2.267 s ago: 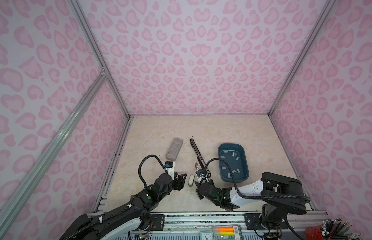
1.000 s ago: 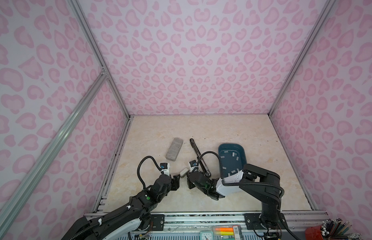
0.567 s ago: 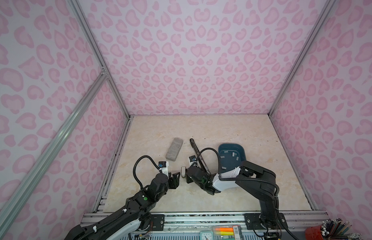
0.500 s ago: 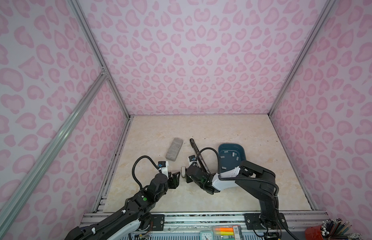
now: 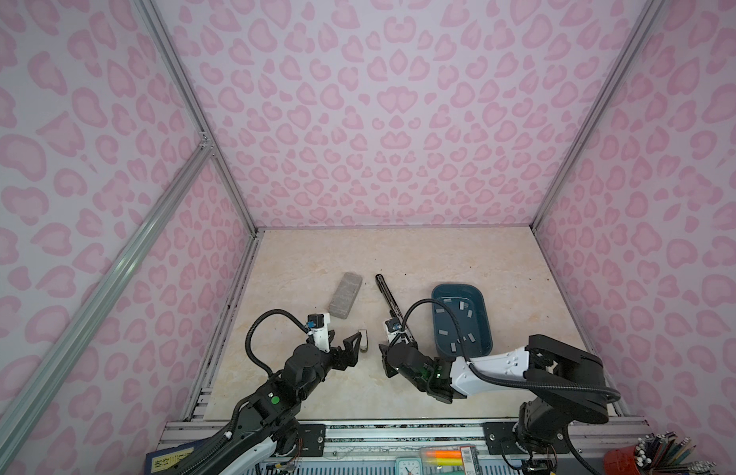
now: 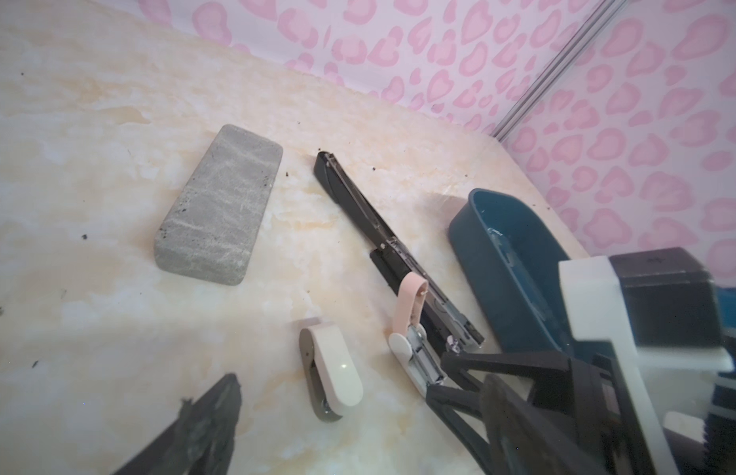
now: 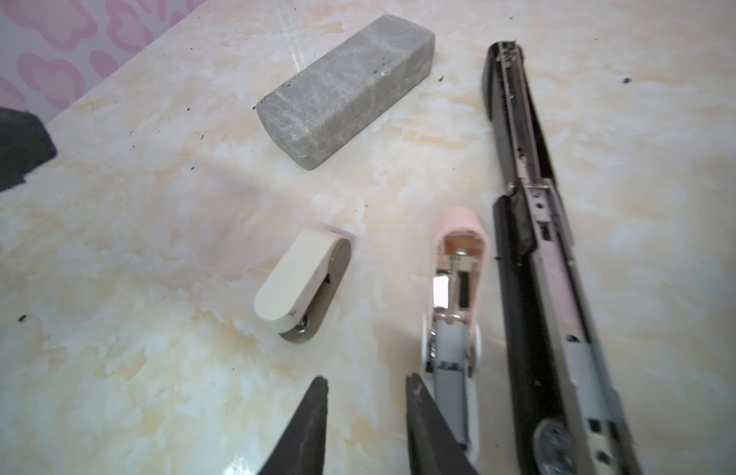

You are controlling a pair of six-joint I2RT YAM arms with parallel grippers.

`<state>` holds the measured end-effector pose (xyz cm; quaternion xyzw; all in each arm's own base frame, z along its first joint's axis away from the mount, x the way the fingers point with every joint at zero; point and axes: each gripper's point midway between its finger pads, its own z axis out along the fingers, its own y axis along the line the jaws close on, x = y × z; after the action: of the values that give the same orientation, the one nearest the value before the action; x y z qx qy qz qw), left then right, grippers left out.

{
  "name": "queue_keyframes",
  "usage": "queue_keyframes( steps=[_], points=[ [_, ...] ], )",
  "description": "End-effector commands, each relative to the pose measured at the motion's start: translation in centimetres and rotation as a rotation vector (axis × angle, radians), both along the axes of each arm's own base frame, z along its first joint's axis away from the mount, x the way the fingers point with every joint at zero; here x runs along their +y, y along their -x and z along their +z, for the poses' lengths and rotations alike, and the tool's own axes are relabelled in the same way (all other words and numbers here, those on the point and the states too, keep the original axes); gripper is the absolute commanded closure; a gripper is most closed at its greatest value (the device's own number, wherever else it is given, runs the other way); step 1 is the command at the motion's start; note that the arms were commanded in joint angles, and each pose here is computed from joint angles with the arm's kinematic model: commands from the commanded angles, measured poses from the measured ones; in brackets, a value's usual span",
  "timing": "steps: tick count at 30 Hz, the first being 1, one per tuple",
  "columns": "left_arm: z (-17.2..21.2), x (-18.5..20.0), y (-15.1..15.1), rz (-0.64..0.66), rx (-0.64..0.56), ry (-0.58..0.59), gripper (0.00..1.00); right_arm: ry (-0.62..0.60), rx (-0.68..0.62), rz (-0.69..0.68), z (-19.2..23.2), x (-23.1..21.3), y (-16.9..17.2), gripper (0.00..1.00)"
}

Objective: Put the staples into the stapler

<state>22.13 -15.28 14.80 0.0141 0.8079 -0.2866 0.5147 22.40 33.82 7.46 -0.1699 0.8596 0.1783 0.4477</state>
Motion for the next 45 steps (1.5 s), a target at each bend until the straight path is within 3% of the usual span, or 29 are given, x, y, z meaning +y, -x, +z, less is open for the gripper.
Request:
queue_keyframes(
  steps=[1,5,8,14,23,32,45],
  points=[
    [0.7,0.9,0.1,0.042,-0.034,0.048,0.02,0.025,-0.09,-0.089,1.3,-3.2,-0.7,0.6],
    [1.2,0.6,1.0,-0.013,-0.094,0.081,0.04,0.054,-0.146,-0.121,1.8,-5.5,-0.7,0.53],
    [1.8,0.4,1.6,-0.046,-0.136,0.134,0.04,0.068,-0.1,-0.109,0.7,-6.3,-0.5,0.49],
    [2.2,0.6,1.8,-0.042,-0.136,0.135,0.04,-0.051,-0.054,-0.011,-0.9,-6.7,0.6,0.41],
    [1.3,-0.2,1.0,-0.047,-0.078,0.09,0.01,-0.023,-0.011,0.081,-2.2,-4.5,1.1,0.43],
    [0.8,-0.9,0.3,-0.049,-0.029,0.056,0.03,0.059,0.032,0.089,-4.6,-2.4,0.2,0.45],
    [0.9,-0.7,0.1,-0.04,-0.03,0.06,0.02,0.141,0.056,0.042,-6.9,-3.0,-0.3,0.5]
  ],
)
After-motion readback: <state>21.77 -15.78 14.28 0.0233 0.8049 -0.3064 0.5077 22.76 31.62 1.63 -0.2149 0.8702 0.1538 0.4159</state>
